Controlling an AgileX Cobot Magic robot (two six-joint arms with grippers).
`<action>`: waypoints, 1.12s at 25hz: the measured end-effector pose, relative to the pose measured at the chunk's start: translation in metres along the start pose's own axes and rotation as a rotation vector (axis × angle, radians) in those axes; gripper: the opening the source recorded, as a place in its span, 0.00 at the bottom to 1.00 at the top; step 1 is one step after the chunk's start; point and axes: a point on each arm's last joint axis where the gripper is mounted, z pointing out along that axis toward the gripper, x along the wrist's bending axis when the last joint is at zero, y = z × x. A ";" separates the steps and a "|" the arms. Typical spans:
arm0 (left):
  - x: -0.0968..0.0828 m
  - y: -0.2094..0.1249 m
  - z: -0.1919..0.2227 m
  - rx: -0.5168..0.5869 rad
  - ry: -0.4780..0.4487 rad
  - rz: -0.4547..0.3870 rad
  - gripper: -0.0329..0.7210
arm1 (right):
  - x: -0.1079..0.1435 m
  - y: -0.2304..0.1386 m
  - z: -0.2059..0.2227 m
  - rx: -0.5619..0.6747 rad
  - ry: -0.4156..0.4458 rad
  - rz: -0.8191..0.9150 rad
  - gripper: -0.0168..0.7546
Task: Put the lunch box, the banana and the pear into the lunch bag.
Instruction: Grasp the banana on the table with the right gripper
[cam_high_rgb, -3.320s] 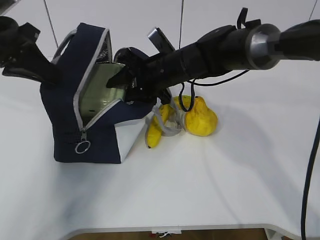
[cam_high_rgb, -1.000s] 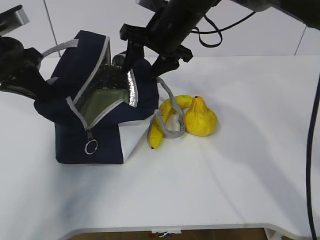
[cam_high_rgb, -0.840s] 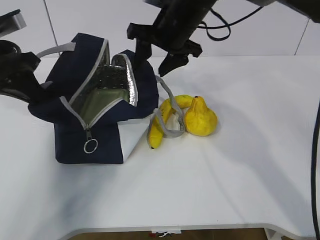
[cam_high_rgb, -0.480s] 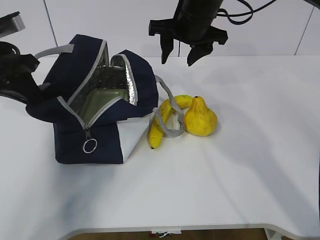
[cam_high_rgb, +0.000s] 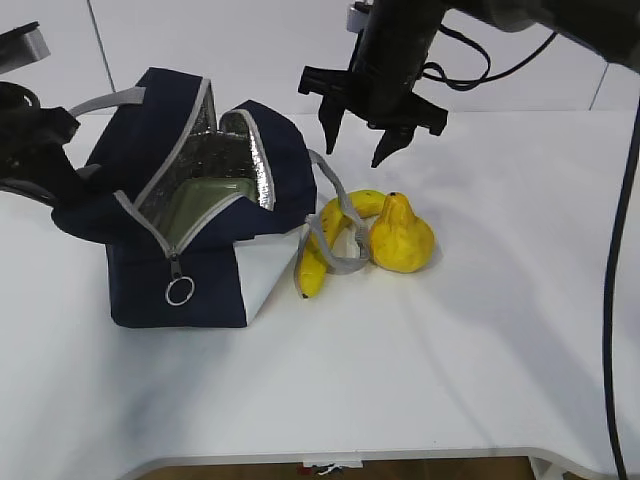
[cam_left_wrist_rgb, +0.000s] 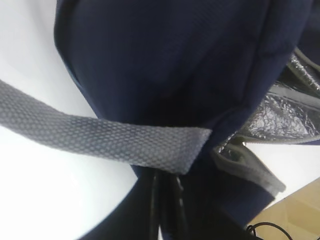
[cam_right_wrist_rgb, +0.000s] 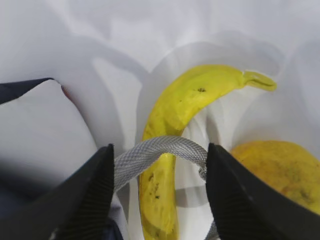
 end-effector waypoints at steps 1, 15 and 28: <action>0.000 0.000 0.000 -0.004 0.001 0.000 0.03 | 0.000 0.000 0.002 0.002 -0.005 0.028 0.63; 0.000 0.001 0.000 -0.007 0.003 0.000 0.03 | -0.007 -0.003 0.040 0.042 -0.069 0.275 0.63; 0.000 0.001 0.000 -0.009 0.003 -0.001 0.03 | -0.008 -0.001 0.057 0.025 -0.066 0.386 0.63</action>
